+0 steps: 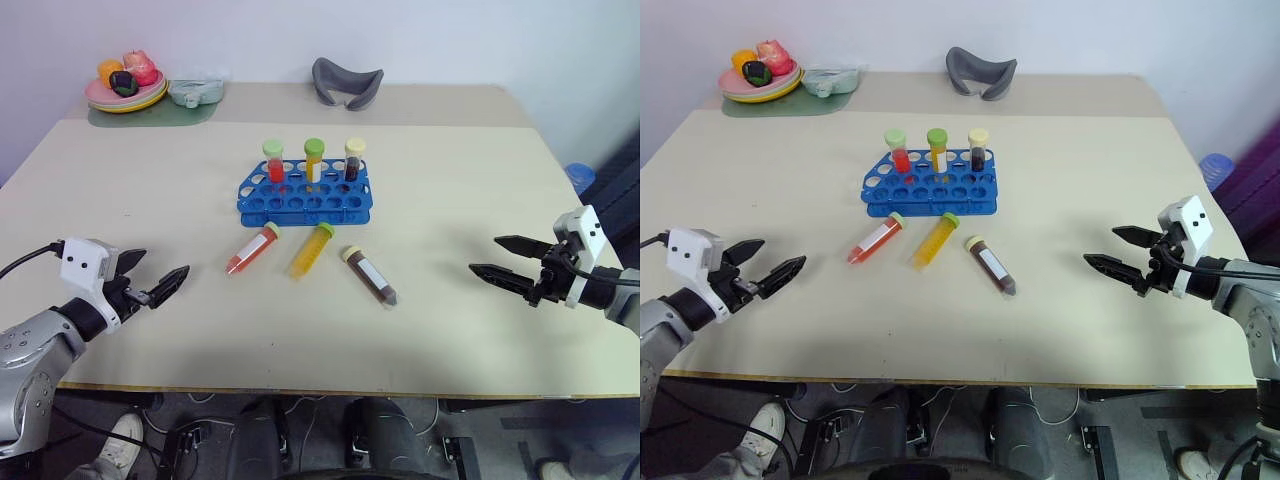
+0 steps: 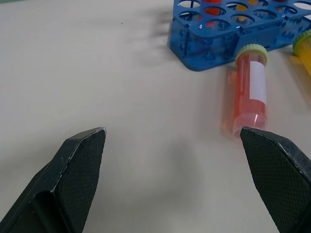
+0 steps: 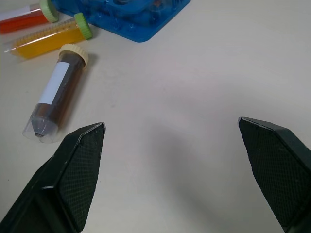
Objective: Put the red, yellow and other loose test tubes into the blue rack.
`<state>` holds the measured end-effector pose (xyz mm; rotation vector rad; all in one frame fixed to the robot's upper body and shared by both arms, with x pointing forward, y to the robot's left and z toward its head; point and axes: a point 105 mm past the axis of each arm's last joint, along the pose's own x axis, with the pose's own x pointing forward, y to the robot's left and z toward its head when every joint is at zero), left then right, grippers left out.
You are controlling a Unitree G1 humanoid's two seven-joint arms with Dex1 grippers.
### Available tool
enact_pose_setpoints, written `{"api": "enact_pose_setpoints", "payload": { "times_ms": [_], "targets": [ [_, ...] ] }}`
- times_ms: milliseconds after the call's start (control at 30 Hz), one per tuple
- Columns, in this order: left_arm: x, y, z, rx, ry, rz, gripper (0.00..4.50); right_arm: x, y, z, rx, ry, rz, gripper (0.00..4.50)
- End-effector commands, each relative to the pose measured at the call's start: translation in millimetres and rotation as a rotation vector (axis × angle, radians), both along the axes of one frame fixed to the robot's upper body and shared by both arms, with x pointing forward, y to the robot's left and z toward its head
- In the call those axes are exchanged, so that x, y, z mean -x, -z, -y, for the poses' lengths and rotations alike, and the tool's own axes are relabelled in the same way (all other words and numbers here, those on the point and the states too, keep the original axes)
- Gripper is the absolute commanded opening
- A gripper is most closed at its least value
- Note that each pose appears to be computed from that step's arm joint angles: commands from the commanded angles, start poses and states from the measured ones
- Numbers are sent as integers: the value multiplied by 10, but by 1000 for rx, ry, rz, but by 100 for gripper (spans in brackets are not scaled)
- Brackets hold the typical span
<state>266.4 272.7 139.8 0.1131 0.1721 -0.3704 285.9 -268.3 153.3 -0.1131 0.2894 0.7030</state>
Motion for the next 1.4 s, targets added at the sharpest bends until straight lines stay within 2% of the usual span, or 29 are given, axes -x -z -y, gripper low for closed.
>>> {"api": "enact_pose_setpoints", "payload": {
  "times_ms": [33, 400, 933, 1200, 1400],
  "targets": [
    [-4, -182, -20, -29, -1, 59, 450, -37, -115, -67, -3, -24, 50, 447],
    [-10, -176, 67, -6, -10, 73, 450, -116, -90, -92, -9, -19, 65, 447],
    [-211, -213, 242, 58, 38, 106, 450, -133, -178, 2, -1, 82, 110, 447],
    [-255, -196, 369, 93, 95, 105, 450, -149, -75, 76, 56, 176, 97, 447],
    [-323, -213, 537, 112, 182, 105, 450, -90, -312, -167, 112, 108, 142, 447]
  ]
}}
